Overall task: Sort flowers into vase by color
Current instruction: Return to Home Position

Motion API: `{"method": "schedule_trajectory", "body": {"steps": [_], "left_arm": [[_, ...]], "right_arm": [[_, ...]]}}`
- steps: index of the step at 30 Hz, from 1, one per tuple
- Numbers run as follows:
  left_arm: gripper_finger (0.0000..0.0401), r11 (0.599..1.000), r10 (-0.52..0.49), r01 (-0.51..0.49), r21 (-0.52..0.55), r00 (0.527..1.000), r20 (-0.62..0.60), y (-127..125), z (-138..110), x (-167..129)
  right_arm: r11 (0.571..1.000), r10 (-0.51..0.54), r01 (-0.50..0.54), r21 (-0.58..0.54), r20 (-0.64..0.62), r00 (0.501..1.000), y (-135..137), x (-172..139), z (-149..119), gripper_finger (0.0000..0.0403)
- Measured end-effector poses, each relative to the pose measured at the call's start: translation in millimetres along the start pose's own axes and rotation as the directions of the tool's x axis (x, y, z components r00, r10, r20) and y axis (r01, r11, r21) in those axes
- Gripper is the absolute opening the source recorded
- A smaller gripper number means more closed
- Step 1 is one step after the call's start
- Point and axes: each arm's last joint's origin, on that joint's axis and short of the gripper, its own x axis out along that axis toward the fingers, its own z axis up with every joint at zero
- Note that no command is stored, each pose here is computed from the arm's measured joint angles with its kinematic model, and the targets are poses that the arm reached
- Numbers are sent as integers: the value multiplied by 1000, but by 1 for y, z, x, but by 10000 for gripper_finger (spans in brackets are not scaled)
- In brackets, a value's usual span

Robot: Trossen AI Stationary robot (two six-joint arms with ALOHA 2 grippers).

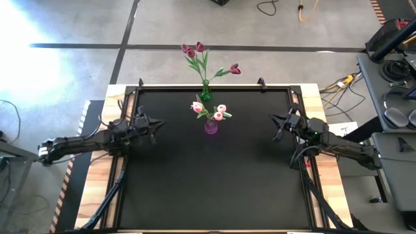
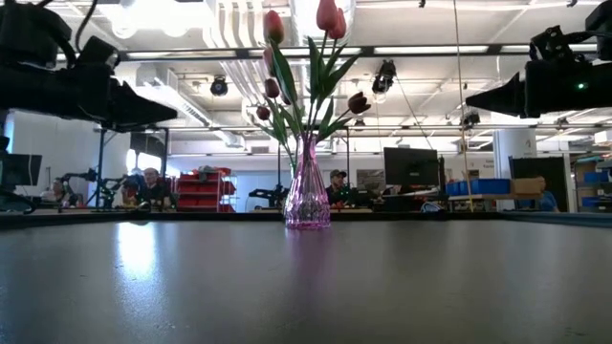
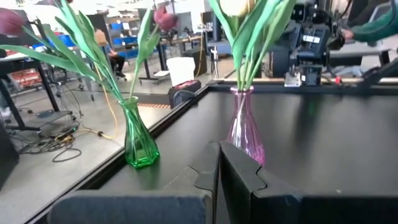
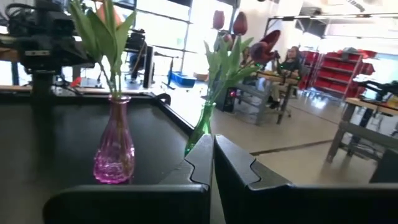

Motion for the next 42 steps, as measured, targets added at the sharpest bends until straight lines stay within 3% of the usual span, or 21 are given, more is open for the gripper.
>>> {"method": "schedule_trajectory", "body": {"steps": [7, 18, 42], "left_arm": [[0, 1000, -6, 6, -5, 996, 94, 3, 5, -16], [0, 1000, -1, 3, -27, 997, 80, 3, 4, -16], [0, 996, -10, 10, -85, 1000, -1, 1, -2, -10]], "right_arm": [[1000, -10, 10, -8, 26, 1000, -1, 0, 3, 9], [998, -66, 66, -14, 13, 998, -2, 0, 2, 9], [998, -60, 60, -5, -15, 998, -2, 1, 0, 9]]}}
